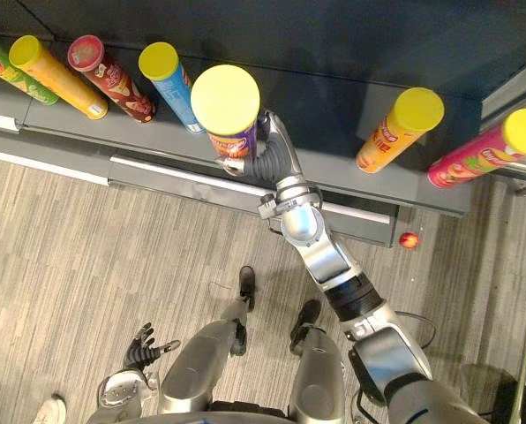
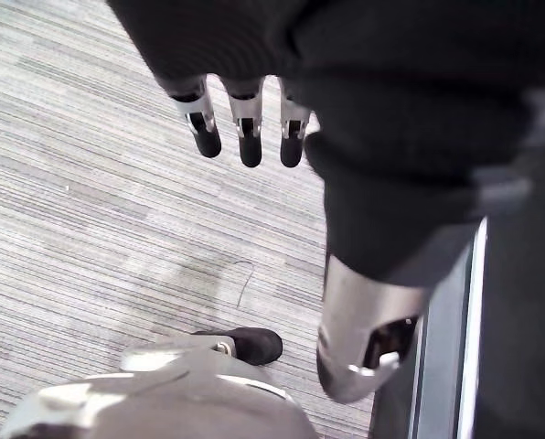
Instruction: Put the gum and the chips on the shelf.
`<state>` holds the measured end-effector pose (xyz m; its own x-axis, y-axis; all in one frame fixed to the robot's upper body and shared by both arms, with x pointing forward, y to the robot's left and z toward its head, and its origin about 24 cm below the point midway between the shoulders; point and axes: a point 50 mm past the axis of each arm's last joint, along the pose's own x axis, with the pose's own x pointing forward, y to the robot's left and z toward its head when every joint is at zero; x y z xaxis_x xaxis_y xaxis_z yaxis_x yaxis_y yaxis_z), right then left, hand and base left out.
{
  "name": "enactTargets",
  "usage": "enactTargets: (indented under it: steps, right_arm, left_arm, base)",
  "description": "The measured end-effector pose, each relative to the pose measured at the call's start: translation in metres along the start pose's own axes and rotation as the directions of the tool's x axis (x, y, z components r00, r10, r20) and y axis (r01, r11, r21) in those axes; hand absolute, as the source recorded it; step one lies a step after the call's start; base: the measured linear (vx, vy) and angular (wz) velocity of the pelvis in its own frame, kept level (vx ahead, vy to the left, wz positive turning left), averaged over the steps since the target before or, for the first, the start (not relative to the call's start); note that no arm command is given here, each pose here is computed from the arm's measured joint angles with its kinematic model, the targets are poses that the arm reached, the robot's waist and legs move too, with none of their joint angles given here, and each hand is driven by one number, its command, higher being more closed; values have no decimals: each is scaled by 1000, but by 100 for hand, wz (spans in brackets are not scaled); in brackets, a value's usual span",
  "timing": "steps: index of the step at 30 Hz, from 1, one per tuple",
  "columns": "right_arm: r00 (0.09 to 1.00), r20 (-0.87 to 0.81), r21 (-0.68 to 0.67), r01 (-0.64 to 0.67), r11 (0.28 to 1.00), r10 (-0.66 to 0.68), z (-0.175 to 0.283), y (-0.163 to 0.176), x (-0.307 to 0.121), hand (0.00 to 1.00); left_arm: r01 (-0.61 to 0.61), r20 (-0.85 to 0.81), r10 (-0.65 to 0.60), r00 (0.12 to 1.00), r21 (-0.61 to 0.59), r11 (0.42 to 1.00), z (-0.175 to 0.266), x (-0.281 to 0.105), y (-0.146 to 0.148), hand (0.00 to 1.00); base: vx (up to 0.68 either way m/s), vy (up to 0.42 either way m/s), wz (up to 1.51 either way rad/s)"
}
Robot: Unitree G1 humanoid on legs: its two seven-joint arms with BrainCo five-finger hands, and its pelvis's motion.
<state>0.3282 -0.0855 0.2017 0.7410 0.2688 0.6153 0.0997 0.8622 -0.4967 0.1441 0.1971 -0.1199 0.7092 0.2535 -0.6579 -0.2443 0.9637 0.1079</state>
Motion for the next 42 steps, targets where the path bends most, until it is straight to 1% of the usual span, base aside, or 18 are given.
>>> enactTargets:
  steps: [4, 12, 18, 20, 29, 34, 37, 42]
  right_arm:
    - [999, -38, -63, 35, 997, -37, -12, -3, 6, 100]
    - [983, -64, -169, 157, 973, -169, -26, -25, 25, 100]
    - [965, -55, -270, 232, 934, -256, -34, -45, 34, 100]
    - [956, -39, -296, 268, 917, -292, -33, -54, 39, 100]
    - [939, -74, -387, 283, 878, -335, -50, -71, 37, 100]
    - [935, -59, -385, 302, 872, -349, -47, -76, 40, 100]
    - [928, -93, -397, 298, 868, -361, -55, -79, 37, 100]
    - [927, -101, -400, 294, 868, -361, -56, -79, 36, 100]
  left_arm:
    - [14, -7, -14, 1000, 10, 1000, -1, 0, -4, 0]
    - [53, 2, -53, 999, 30, 998, 2, 1, -13, 0]
    - [67, 4, -67, 998, 34, 997, 3, 1, -17, 0]
    - [75, -1, -75, 997, 15, 997, 3, 1, -19, 0]
    - [103, 2, -103, 995, 24, 994, 3, 1, -24, 0]
    - [117, -1, -117, 993, 28, 993, 3, 0, -26, 0]
    - [119, 1, -119, 993, 29, 992, 3, 0, -26, 0]
    - [119, 0, -119, 993, 29, 993, 3, 0, -26, 0]
  base:
    - [21, -49, 4]
    - [10, -51, 9]
    - [4, -46, 3]
    - [-8, -47, 3]
    - [0, -50, 0]
    - [-3, -48, 0]
    - [-2, -52, 0]
    - [14, -45, -1]
